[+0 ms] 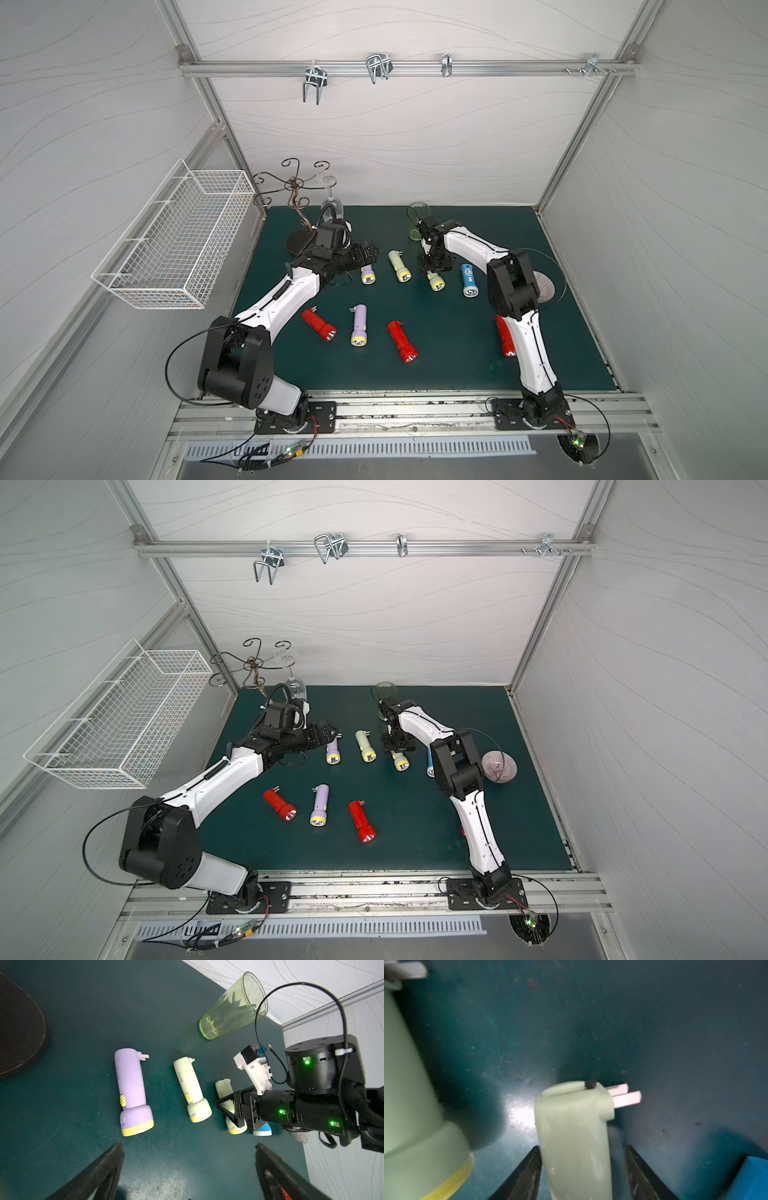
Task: Close the plug at the bottom of the flashlight
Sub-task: Pick up the flashlight from the center of the board, then close the plug of the flashlight.
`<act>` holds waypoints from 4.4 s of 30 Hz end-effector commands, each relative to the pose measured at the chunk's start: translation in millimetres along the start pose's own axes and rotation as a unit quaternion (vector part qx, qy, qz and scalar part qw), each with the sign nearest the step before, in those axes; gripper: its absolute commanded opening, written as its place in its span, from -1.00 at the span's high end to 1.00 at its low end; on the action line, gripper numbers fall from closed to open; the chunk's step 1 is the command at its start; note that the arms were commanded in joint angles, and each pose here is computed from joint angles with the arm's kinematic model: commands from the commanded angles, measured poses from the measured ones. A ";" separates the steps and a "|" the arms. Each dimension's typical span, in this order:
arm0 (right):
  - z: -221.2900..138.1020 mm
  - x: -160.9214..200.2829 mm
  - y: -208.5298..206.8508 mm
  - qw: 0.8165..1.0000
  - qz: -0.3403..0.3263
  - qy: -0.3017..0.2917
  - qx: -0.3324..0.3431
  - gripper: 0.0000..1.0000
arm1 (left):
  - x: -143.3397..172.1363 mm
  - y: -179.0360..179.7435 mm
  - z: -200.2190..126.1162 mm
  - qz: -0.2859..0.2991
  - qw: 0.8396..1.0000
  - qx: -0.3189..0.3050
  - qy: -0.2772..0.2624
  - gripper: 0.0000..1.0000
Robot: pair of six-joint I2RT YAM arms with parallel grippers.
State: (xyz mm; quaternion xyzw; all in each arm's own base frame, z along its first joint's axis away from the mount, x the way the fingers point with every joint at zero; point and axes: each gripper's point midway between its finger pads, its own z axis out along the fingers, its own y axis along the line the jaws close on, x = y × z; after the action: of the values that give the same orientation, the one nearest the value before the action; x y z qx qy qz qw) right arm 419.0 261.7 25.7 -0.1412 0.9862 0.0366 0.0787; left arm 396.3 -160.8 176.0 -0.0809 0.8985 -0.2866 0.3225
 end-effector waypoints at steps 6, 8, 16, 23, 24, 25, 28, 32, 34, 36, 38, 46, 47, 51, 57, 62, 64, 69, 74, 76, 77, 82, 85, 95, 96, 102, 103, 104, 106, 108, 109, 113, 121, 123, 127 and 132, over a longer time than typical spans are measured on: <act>5.2 -5.3 0.7 1.000 0.008 -0.003 0.014 0.05 | -14.4 -9.2 -4.4 -0.010 0.999 0.026 -0.018 -0.99; 4.2 -4.8 0.7 1.000 0.005 -0.002 0.014 0.17 | -15.4 -7.9 -4.2 -0.015 0.999 0.027 -0.018 -0.99; -20.3 -8.1 4.1 1.000 -0.016 -0.021 0.002 0.91 | -15.1 -8.7 -1.4 -0.024 0.999 0.038 -0.012 -0.99; -61.2 -3.2 10.2 0.996 -0.038 -0.069 -0.033 1.00 | -12.4 -9.0 3.6 -0.037 0.998 0.045 -0.004 -0.99; -67.3 -1.2 10.3 0.996 -0.042 -0.076 -0.037 1.00 | -11.7 -10.0 4.5 -0.041 0.998 0.048 -0.001 -0.99; -74.6 0.5 10.2 0.994 -0.046 -0.085 -0.041 1.00 | -10.9 -11.8 5.1 -0.045 0.998 0.054 0.001 -1.00; -92.8 7.6 7.3 0.992 -0.055 -0.107 -0.050 1.00 | -8.4 -15.0 8.0 -0.055 0.996 0.065 0.006 -0.99; -113.5 17.3 -2.8 0.986 -0.054 -0.146 -0.066 1.00 | -0.3 -23.5 14.7 -0.061 0.995 0.069 0.024 -0.99; -124.5 22.0 -9.6 0.980 -0.056 -0.175 -0.076 1.00 | 7.8 -35.2 19.6 -0.072 0.993 0.079 0.045 -0.97; -137.6 25.3 -15.1 0.972 -0.068 -0.212 -0.081 1.00 | 16.5 -48.7 23.7 -0.093 0.988 0.096 0.071 -0.95; -149.1 29.3 -20.2 0.961 -0.087 -0.251 -0.077 1.00 | 23.6 -63.5 27.1 -0.114 0.983 0.113 0.095 -0.93; -188.9 37.0 -37.0 0.912 -0.154 -0.379 -0.034 1.00 | 39.3 -119.2 28.1 -0.170 0.963 0.150 0.144 -0.89; -190.8 36.2 -34.9 0.900 -0.171 -0.400 -0.036 1.00 | 38.8 -125.5 27.5 -0.175 0.961 0.155 0.146 -0.89; -192.7 42.1 -19.9 0.824 -0.261 -0.500 -0.040 1.00 | 31.1 -148.4 23.2 -0.213 0.950 0.180 0.143 -0.87; -197.5 47.4 2.3 0.763 -0.336 -0.551 -0.038 1.00 | 23.0 -160.0 17.5 -0.289 0.925 0.201 0.144 -0.84; -193.3 48.4 14.7 0.731 -0.383 -0.565 -0.004 1.00 | 39.1 -171.2 15.9 -0.326 0.906 0.207 0.177 -0.80; -192.1 47.2 16.7 0.725 -0.390 -0.568 -0.002 1.00 | 45.9 -174.4 17.9 -0.344 0.896 0.210 0.187 -0.73; -190.8 47.4 22.7 0.716 -0.403 -0.570 -0.004 1.00 | 51.4 -180.7 21.4 -0.368 0.882 0.217 0.199 -0.51; -185.8 47.7 20.2 0.718 -0.407 -0.564 0.007 1.00 | 57.3 -184.1 18.8 -0.383 0.876 0.213 0.200 -0.39; -186.2 48.9 21.6 0.717 -0.409 -0.565 0.005 1.00 | 60.3 -181.8 19.3 -0.392 0.874 0.207 0.197 -0.34; -185.7 49.0 22.7 0.716 -0.410 -0.565 0.004 1.00 | 62.2 -179.5 20.9 -0.398 0.873 0.202 0.197 -0.32; -186.9 52.4 30.2 0.712 -0.418 -0.565 -0.011 1.00 | 62.5 -178.1 25.8 -0.420 0.863 0.200 0.197 -0.25; -185.9 54.5 33.4 0.710 -0.422 -0.564 -0.014 1.00 | 61.0 -182.2 27.2 -0.425 0.859 0.202 0.200 -0.25; -179.4 57.0 39.6 0.710 -0.433 -0.555 -0.025 1.00 | 64.3 -186.8 25.5 -0.429 0.856 0.202 0.206 -0.29; -180.0 57.2 40.0 0.708 -0.434 -0.556 -0.024 1.00 | 65.6 -186.6 26.2 -0.431 0.855 0.200 0.207 -0.27; -178.6 59.0 42.2 0.709 -0.437 -0.553 -0.028 1.00 | 71.3 -189.7 27.9 -0.436 0.851 0.200 0.216 -0.18; -179.3 59.0 42.7 0.707 -0.438 -0.554 -0.028 1.00 | 71.6 -190.4 28.0 -0.436 0.850 0.200 0.217 -0.17; -180.2 59.1 43.8 0.706 -0.439 -0.555 -0.028 1.00 | 72.3 -189.9 28.6 -0.437 0.850 0.199 0.218 -0.16; -182.3 59.2 45.2 0.703 -0.441 -0.557 -0.028 1.00 | 73.7 -189.8 28.8 -0.439 0.849 0.198 0.220 -0.13; -184.7 60.8 47.2 0.699 -0.444 -0.559 -0.030 1.00 | 74.5 -189.1 28.9 -0.440 0.848 0.197 0.221 -0.09; -186.1 61.1 47.8 0.698 -0.445 -0.561 -0.030 1.00 | 75.0 -188.7 29.5 -0.440 0.848 0.196 0.221 -0.07; -191.6 62.6 49.9 0.691 -0.446 -0.567 -0.029 1.00 | 78.0 -187.0 31.3 -0.444 0.846 0.194 0.224 0.01; -199.8 60.4 62.0 0.680 -0.452 -0.576 -0.038 1.00 | 78.9 -191.7 31.6 -0.444 0.842 0.205 0.228 0.26; -200.8 58.9 64.4 0.678 -0.452 -0.578 -0.039 1.00 | 77.9 -193.1 30.7 -0.442 0.842 0.209 0.228 0.27; -200.1 57.9 67.1 0.677 -0.454 -0.578 -0.040 1.00 | 77.5 -194.9 29.3 -0.437 0.844 0.213 0.227 0.37; -203.9 56.9 68.3 0.676 -0.451 -0.582 -0.041 1.00 | 76.8 -196.4 28.5 -0.433 0.845 0.217 0.227 0.54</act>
State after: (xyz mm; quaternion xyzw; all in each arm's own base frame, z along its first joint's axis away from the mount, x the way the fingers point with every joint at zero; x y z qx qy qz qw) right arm 334.3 260.5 187.4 -0.4999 0.6162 0.0614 0.6055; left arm 347.0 -345.5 209.7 -0.3492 0.7515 -0.5590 -0.0293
